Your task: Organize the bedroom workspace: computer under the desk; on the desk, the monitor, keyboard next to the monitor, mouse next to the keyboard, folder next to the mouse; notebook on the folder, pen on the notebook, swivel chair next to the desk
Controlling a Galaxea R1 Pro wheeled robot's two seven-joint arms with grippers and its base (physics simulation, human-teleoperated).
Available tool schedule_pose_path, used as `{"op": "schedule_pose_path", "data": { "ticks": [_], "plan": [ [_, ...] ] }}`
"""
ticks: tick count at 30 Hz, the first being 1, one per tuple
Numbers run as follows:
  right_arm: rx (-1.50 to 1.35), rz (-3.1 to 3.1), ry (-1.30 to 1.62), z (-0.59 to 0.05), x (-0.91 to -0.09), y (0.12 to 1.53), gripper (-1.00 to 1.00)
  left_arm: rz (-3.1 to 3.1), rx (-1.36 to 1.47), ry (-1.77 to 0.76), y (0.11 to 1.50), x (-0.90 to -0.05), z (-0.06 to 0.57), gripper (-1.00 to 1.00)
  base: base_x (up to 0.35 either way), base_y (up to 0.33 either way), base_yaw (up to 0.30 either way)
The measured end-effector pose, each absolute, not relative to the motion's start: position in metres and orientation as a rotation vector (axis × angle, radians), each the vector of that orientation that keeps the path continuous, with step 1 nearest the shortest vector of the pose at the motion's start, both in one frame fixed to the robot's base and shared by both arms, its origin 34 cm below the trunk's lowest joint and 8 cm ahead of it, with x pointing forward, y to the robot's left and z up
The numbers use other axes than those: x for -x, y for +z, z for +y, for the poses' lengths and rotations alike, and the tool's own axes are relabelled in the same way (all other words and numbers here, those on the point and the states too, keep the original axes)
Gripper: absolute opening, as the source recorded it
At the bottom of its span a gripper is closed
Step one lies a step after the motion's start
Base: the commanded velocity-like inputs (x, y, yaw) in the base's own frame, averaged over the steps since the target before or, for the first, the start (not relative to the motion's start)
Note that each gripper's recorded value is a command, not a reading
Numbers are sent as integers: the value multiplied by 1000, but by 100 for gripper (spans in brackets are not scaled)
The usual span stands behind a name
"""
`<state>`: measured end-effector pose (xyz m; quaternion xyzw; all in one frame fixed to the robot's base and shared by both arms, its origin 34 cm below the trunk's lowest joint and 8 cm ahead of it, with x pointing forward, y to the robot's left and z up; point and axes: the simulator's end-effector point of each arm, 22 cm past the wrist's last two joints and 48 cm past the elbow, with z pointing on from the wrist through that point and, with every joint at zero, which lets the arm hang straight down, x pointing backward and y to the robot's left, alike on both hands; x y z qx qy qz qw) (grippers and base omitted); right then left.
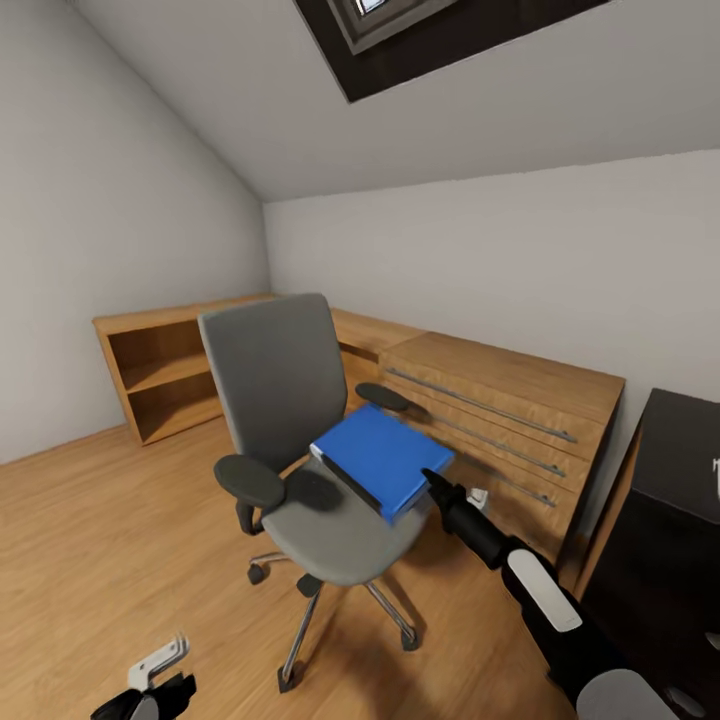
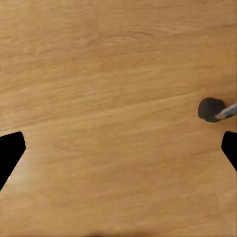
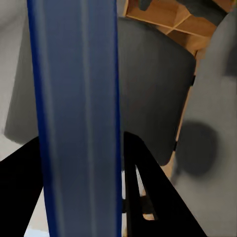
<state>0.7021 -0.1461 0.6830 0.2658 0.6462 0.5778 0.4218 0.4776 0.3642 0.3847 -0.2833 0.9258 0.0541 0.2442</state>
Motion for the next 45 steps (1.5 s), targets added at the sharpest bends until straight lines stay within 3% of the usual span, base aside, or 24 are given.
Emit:
{"op": "schedule_pose_path", "data": {
  "ticks": [18, 45],
  "plan": [
    [-572, 1464, 1281, -166, -679, 823, -100, 2546, 773, 266, 376, -443, 368, 100, -241, 0, 0],
    [-616, 1385, 1290, -200, -677, 913, -100, 2688, 563, 354, 386, -392, 348, 100, -10, 0, -6]
  ]
}}
